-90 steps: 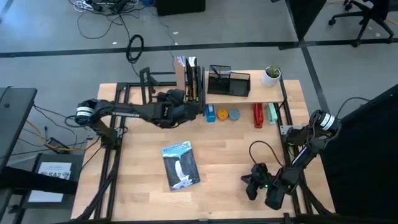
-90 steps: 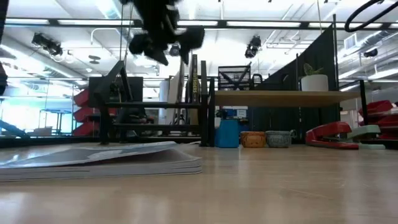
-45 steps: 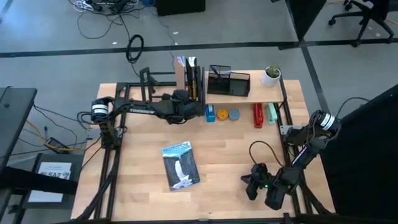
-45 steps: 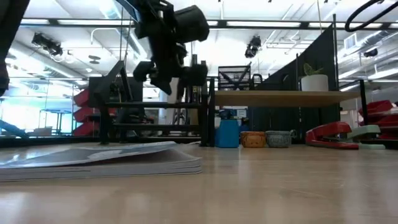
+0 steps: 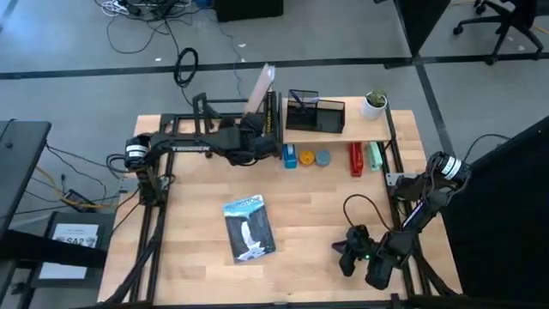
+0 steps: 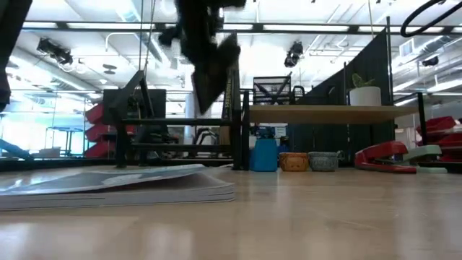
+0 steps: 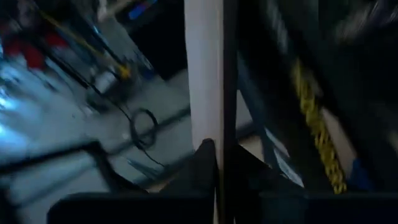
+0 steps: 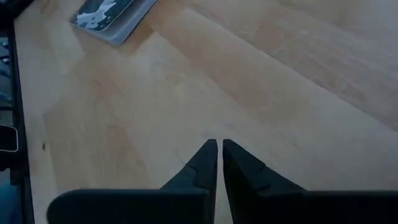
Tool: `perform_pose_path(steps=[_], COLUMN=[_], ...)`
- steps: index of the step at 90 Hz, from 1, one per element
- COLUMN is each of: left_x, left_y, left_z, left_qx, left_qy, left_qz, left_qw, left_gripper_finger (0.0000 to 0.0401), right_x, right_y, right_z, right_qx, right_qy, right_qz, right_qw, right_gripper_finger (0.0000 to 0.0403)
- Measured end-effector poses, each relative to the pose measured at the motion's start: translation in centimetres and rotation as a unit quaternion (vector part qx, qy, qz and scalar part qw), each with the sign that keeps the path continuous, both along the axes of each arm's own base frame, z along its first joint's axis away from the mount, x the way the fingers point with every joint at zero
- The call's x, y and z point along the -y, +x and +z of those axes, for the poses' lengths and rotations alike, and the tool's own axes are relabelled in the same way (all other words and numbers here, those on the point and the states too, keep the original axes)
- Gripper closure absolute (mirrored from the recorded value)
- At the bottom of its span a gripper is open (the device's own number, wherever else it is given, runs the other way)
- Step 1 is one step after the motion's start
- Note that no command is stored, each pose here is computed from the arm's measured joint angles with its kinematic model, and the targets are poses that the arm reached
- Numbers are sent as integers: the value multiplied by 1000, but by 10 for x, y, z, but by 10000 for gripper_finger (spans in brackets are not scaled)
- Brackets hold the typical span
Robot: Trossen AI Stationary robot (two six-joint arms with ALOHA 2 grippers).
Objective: Stock shelves
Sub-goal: Remove the brown book from the book shelf
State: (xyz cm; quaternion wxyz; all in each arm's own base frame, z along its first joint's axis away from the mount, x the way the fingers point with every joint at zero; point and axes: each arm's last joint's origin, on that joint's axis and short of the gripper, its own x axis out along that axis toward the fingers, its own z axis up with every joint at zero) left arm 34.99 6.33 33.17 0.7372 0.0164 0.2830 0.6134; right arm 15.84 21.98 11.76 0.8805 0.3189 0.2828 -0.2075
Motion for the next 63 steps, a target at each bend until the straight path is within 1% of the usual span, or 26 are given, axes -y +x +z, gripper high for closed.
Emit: perform_pose_path(steps=[11,19,24,30,38,45,52,58,63], left_x=[21,43,59,81,117,156,197,232,261], left_y=[-8,-15,-21,-30,-39,-47,-58,-72,-83], left_z=[46,69,78,80,74,66,52,36,20], left_qx=[3,26,35,45,60,79,112,155,200], left_qy=[20,16,-3,-45,-108,-146,-180,-215,-244], left_qz=[-24,-52,-79,-111,-153,-189,-214,-224,-231], left_qw=[1000,998,996,992,980,968,954,938,920], left_gripper_finger=[399,400,400,400,400,400,401,401,401], right_x=[0,-1,-2,-3,-5,-6,-7,-7,-7], right_y=[0,-1,-3,-5,-9,-12,-14,-14,-14], right_z=[0,0,0,-1,-1,-1,-1,-1,-1], right_qx=[-4,-7,-8,-9,-10,-12,-13,-12,-9], right_qy=[2,3,2,0,-1,-3,-2,-3,-5], right_qz=[2,5,8,14,20,24,25,25,24], right_qw=[1000,1000,1000,1000,1000,1000,1000,1000,1000], right_gripper_finger=[403,403,403,403,403,403,403,403,403])
